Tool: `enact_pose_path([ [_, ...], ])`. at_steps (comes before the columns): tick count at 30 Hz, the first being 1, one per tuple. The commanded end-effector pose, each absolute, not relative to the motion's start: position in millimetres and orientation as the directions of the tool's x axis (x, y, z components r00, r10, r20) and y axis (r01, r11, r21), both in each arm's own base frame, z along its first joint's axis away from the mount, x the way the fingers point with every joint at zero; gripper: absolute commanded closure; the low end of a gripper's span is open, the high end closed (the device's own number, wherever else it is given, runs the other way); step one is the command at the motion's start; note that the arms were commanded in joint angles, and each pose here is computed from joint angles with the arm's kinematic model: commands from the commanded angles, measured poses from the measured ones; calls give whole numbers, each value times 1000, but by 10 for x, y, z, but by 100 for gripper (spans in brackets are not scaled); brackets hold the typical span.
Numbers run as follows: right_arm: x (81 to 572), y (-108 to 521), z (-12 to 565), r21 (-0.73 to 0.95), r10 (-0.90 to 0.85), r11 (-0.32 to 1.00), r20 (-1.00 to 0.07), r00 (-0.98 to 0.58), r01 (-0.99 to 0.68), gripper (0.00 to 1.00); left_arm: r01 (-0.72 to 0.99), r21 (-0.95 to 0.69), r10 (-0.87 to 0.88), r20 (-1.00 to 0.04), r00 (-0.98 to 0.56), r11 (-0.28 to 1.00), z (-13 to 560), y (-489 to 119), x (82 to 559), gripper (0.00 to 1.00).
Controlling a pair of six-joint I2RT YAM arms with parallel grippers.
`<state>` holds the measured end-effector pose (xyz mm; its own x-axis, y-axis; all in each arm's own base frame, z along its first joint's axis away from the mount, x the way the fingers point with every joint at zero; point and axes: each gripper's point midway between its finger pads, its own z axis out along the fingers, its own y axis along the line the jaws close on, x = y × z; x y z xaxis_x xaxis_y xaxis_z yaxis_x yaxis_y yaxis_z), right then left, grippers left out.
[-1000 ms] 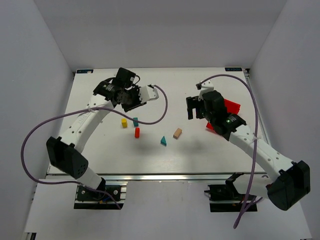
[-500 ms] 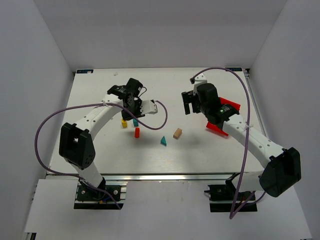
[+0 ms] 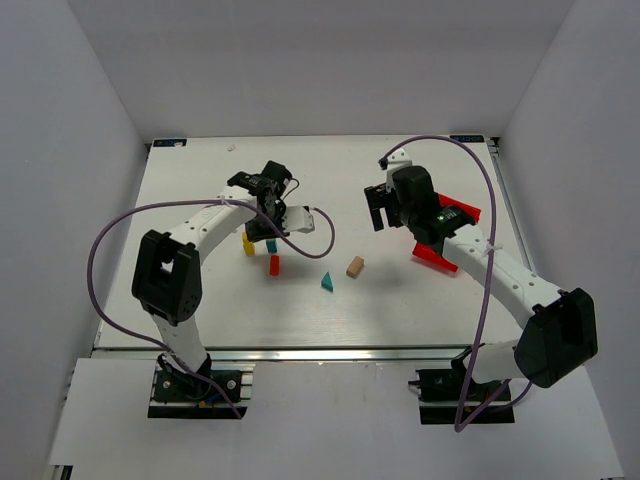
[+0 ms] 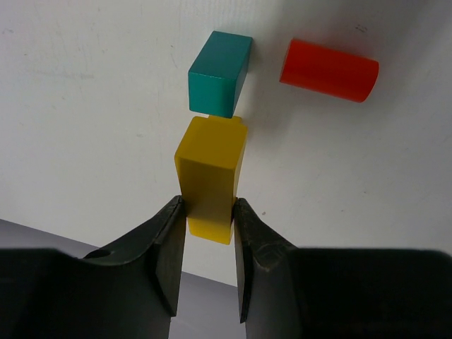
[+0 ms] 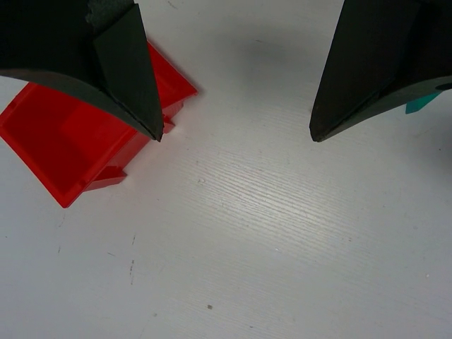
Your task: Build the wood block tower
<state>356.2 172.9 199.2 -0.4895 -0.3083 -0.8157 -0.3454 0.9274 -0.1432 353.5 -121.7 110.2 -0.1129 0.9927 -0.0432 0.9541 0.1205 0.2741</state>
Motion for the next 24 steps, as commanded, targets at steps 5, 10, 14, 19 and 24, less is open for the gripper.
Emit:
enact_pose_path([
  [5, 3644, 1692, 2097, -168, -324, 923, -825, -462, -347, 11, 949, 305, 996, -39, -79, 87, 1193, -1212, 3599, 100],
  [10, 3661, 1680, 2070, -168, -324, 924, -822, -468, -345, 11, 959, 279, 999, -8, -45, 45, 1098, -1186, 3610, 100],
  [14, 3668, 1672, 2058, -170, -327, 923, -820, -470, -345, 11, 964, 266, 1000, 4, -27, 25, 1062, -1166, 3613, 100],
  [19, 3673, 1651, 2021, -175, -333, 922, -814, -477, -344, 11, 960, 278, 1000, 13, -18, 14, 1052, -1180, 3651, 100],
  [24, 3674, 1651, 2034, -173, -332, 921, -816, -473, -349, 11, 958, 287, 1000, 23, -18, 11, 1017, -1182, 3680, 100],
])
